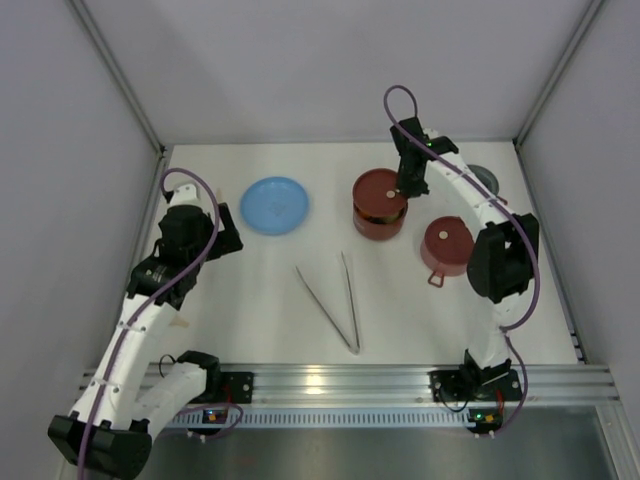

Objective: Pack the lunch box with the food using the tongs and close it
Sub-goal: Pick up the box lid from the center of the board, then close the box lid on the packing box.

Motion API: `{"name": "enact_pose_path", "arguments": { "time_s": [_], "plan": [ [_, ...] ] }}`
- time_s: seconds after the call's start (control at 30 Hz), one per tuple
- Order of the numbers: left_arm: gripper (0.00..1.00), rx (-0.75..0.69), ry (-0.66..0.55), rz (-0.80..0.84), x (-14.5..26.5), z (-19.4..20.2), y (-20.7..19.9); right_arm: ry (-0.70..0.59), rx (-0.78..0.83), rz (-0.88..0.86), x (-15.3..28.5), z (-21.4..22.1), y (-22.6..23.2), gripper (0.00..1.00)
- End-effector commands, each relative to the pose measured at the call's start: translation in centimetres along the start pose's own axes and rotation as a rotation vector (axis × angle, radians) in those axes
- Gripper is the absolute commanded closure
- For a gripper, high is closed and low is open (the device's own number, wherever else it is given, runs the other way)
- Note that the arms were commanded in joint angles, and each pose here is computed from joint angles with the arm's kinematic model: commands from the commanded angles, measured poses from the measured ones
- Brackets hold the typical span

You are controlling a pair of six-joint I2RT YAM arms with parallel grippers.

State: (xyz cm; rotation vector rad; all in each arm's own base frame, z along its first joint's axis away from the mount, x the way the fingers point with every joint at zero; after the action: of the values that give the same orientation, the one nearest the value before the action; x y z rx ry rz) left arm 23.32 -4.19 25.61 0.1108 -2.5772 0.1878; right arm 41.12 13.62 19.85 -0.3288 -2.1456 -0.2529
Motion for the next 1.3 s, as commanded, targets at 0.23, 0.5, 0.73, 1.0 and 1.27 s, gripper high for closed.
{"name": "enact_pose_path", "arguments": {
  "time_s": [0.23, 0.5, 0.73, 1.0, 1.27],
  "plan": [
    [0.01, 0.003, -0.052, 0.019, -0.5, -1.3, -0.4, 0.053, 0.024, 0.007, -2.9, 1.3, -0.3, 1.00],
    [0.01, -0.005, -0.039, 0.010, -0.8, -0.8, -0.3, 0.074, 0.034, 0.019, -4.0, 2.4, -0.7, 1.00],
    [0.01, -0.011, -0.028, 0.004, -1.0, -0.2, -0.1, 0.074, 0.045, 0.035, -4.1, 2.6, -1.0, 0.85],
    [0.01, -0.013, -0.026, 0.005, -1.1, -0.1, -0.1, 0.033, 0.033, 0.018, -2.1, 1.6, -1.3, 0.58],
    [0.01, -0.014, -0.022, 0.004, -1.2, 0.1, -0.1, -0.047, 0.001, -0.062, 2.4, -0.9, -0.9, 0.57]
  ]
}}
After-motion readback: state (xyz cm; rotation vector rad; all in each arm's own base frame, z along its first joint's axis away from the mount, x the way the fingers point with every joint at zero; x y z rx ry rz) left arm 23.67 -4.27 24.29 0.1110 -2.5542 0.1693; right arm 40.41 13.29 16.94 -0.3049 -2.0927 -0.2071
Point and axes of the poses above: each gripper's point midway between its finger pads, its own x axis back along the fingers, its own y axis along the line the jaws close on, z = x × y, the point moved 5 cm from there along x, back along the fingers, and after that the axes turned 6 degrees about -x, right-handed, at the moved point
